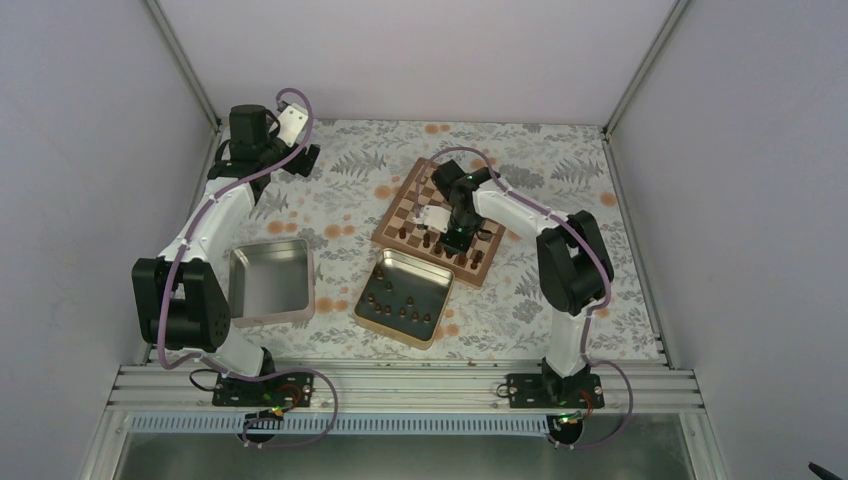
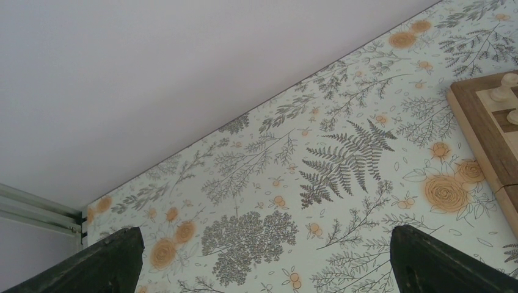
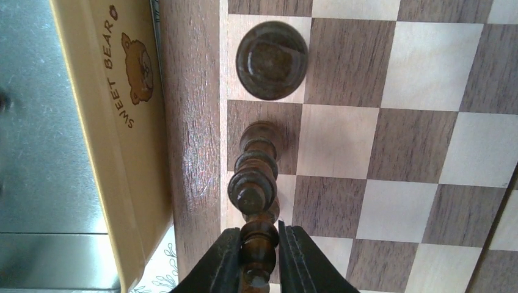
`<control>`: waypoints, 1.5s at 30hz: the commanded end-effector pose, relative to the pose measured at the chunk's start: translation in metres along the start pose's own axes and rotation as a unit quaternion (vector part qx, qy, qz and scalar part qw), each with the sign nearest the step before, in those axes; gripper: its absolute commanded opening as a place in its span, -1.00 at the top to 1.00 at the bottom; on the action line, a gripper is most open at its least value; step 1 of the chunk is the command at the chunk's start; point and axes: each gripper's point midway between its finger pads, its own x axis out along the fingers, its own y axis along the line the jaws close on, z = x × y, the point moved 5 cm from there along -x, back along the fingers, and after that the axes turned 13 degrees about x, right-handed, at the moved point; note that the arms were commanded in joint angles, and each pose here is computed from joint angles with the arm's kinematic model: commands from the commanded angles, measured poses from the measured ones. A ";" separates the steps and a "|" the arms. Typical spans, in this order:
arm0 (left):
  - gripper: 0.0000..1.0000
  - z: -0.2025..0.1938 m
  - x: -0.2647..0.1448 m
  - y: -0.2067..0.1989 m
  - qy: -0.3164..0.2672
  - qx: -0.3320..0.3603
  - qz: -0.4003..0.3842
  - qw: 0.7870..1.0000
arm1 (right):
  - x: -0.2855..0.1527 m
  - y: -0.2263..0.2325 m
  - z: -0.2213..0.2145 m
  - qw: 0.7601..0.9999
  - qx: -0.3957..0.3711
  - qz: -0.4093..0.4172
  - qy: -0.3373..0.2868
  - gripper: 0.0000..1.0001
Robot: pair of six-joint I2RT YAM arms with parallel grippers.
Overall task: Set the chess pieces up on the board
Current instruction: Place the chess piece on the chessboard, then pick up the chess piece from the storage box.
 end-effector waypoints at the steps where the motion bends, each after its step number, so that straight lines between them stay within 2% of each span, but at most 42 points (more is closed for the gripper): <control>1: -1.00 0.010 -0.003 0.005 -0.013 0.004 0.005 1.000 | 0.007 -0.004 -0.002 1.000 0.002 0.003 0.007 0.58; 8: -1.00 0.010 -0.004 0.006 -0.013 0.005 0.007 1.000 | -0.020 -0.007 0.005 1.000 0.003 -0.021 -0.020 0.29; 14: -1.00 0.011 -0.006 0.007 -0.015 0.005 0.010 1.000 | -0.059 -0.005 0.025 0.998 -0.010 -0.043 -0.045 0.26; 18: -1.00 0.010 -0.006 0.006 -0.014 0.004 0.009 1.000 | -0.075 0.017 0.057 0.995 -0.034 -0.022 -0.093 0.27; 22: -1.00 0.010 -0.003 0.006 -0.011 0.003 0.009 1.000 | -0.064 0.058 0.085 0.989 -0.054 0.032 -0.133 0.27; 29: -1.00 0.009 -0.002 0.006 -0.012 0.002 0.010 1.000 | -0.039 0.105 0.093 0.982 -0.062 0.073 -0.162 0.25; 37: -1.00 0.009 -0.006 0.006 -0.013 0.002 0.012 1.000 | -0.032 0.105 0.094 0.981 -0.023 0.056 -0.187 0.32; 45: -1.00 0.010 -0.007 0.007 -0.013 0.002 0.014 1.000 | -0.009 0.121 0.090 0.986 -0.035 0.067 -0.152 0.31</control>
